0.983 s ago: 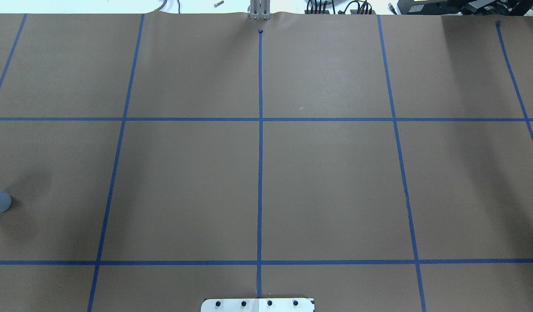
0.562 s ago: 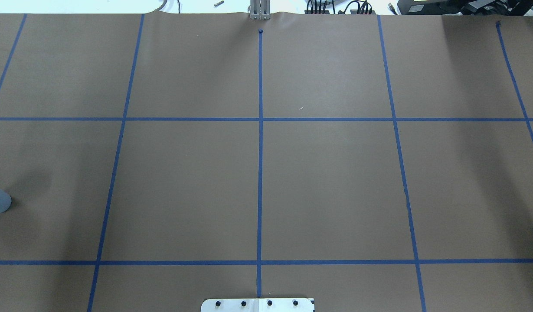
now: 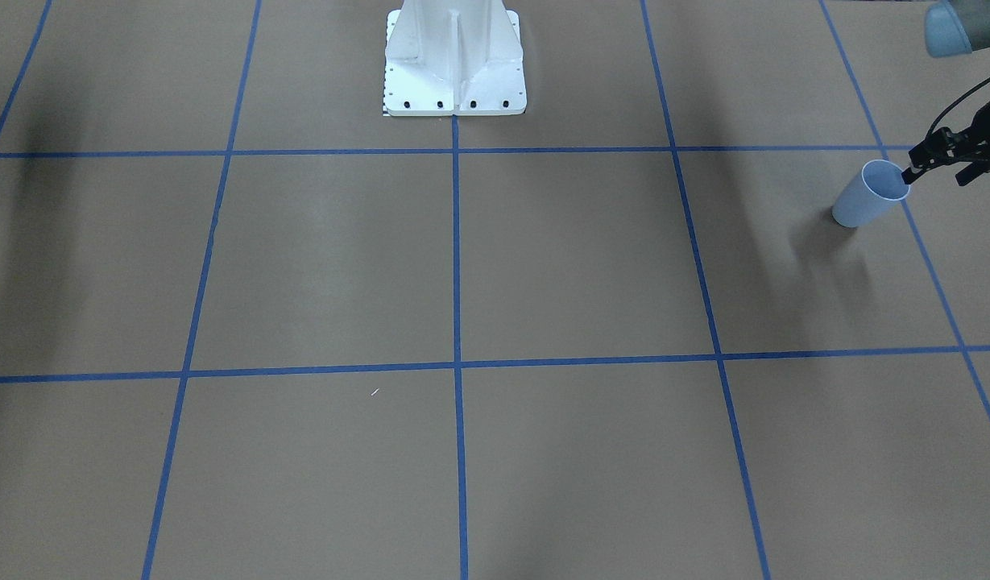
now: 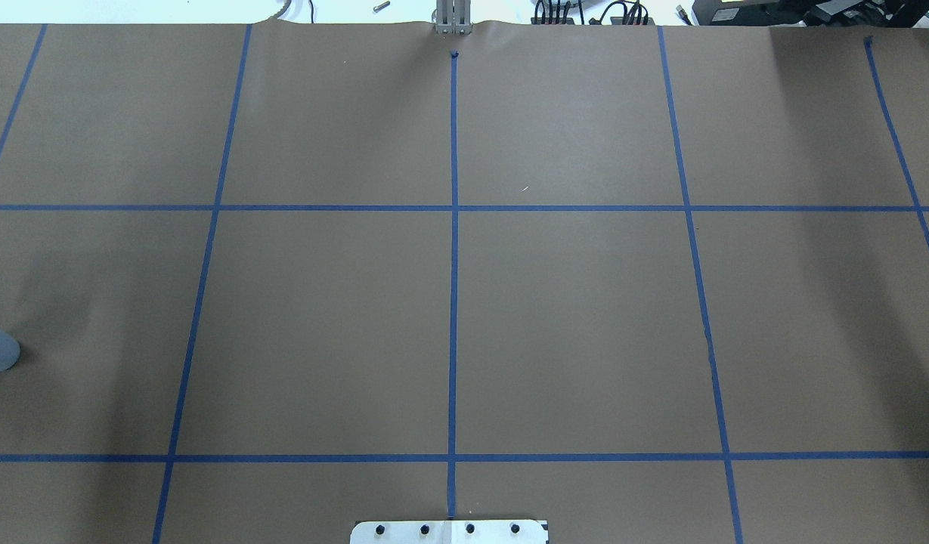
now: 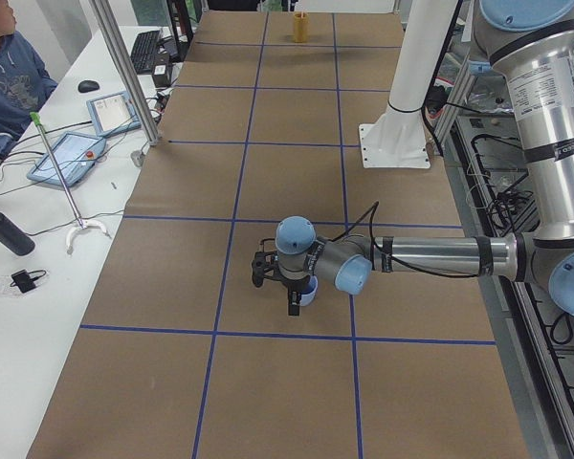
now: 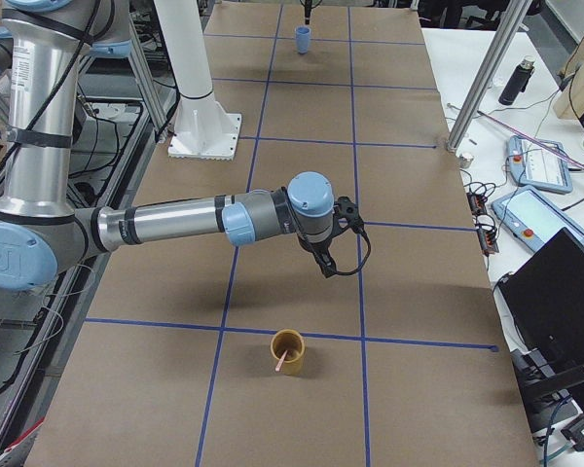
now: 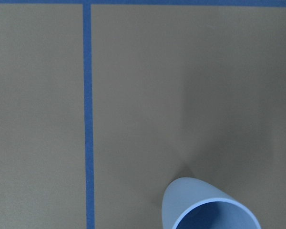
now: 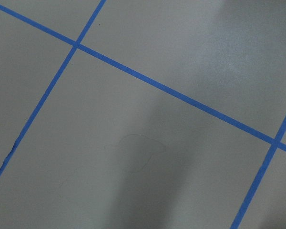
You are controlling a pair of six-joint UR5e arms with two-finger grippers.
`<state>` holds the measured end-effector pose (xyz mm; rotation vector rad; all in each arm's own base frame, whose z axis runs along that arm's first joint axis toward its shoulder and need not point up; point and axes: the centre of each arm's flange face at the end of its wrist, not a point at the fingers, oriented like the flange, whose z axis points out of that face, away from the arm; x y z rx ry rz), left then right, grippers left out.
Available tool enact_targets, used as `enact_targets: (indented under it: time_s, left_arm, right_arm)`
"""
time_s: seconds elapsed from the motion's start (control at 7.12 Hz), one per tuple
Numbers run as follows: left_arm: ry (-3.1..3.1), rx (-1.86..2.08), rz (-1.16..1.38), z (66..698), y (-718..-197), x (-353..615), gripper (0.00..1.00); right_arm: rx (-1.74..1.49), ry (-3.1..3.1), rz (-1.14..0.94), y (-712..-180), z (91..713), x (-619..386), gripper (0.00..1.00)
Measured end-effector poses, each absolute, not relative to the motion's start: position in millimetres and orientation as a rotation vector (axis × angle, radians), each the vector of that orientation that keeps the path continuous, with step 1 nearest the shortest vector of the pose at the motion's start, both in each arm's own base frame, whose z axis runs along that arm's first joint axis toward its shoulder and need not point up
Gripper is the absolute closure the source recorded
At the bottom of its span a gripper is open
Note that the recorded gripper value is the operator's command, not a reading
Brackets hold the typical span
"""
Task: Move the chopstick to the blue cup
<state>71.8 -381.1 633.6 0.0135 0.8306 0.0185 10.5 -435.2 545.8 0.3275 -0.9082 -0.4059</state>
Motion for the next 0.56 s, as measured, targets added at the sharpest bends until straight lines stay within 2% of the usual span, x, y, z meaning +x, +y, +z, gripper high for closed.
enact_targets:
  time_s: [0.56]
  left_arm:
    - [0.812, -0.032, 0.059, 646, -376, 97, 0.03]
  right_arm:
    - [0.31, -0.913, -0.413, -436, 550, 3, 0.0]
